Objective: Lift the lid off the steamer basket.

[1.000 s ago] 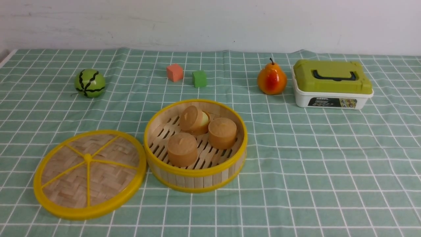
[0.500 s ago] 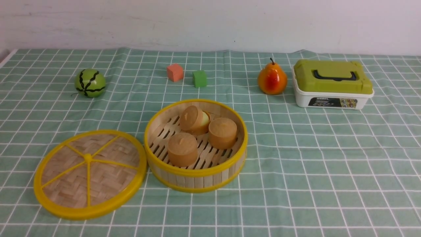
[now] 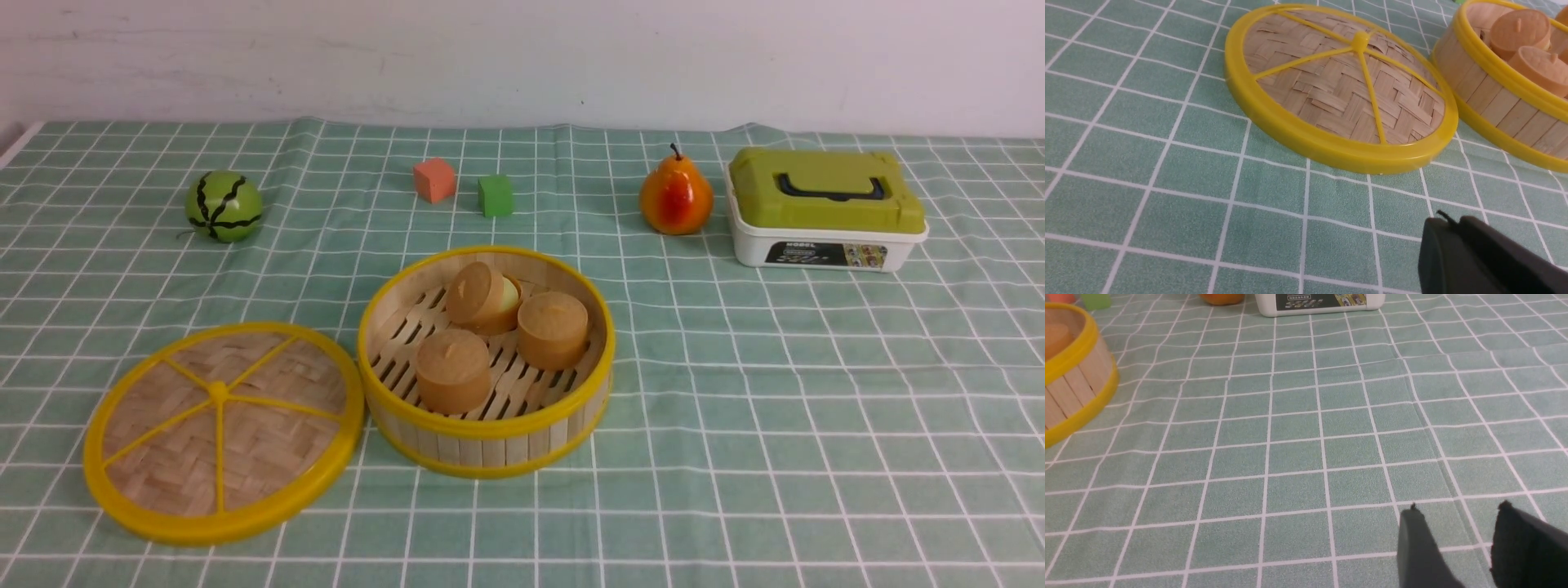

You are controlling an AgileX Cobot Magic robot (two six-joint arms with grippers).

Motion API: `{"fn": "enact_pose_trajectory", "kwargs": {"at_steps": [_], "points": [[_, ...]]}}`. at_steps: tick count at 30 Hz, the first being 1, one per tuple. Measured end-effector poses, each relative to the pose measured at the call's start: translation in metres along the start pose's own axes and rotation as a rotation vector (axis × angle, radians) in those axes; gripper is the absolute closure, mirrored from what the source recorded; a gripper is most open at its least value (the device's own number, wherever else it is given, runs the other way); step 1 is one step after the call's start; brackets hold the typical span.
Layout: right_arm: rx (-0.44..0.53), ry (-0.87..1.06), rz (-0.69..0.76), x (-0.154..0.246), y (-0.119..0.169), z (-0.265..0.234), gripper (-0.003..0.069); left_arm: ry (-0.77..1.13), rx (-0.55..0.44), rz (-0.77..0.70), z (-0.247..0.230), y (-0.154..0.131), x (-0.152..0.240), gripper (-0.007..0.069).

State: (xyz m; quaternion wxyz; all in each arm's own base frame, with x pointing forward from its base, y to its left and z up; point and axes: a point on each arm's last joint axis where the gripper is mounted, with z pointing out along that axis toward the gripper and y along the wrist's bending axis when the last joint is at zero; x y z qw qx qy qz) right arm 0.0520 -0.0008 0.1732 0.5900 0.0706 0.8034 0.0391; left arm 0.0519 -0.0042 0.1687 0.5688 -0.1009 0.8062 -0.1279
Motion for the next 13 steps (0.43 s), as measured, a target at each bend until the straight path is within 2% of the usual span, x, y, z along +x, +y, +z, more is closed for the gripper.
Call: {"fn": "enact_pose_trajectory", "kwargs": {"at_steps": [13], "points": [[0.0, 0.0, 0.0, 0.0, 0.0, 0.0, 0.0418, 0.0, 0.0, 0.0, 0.0, 0.0, 0.0, 0.058]]}}
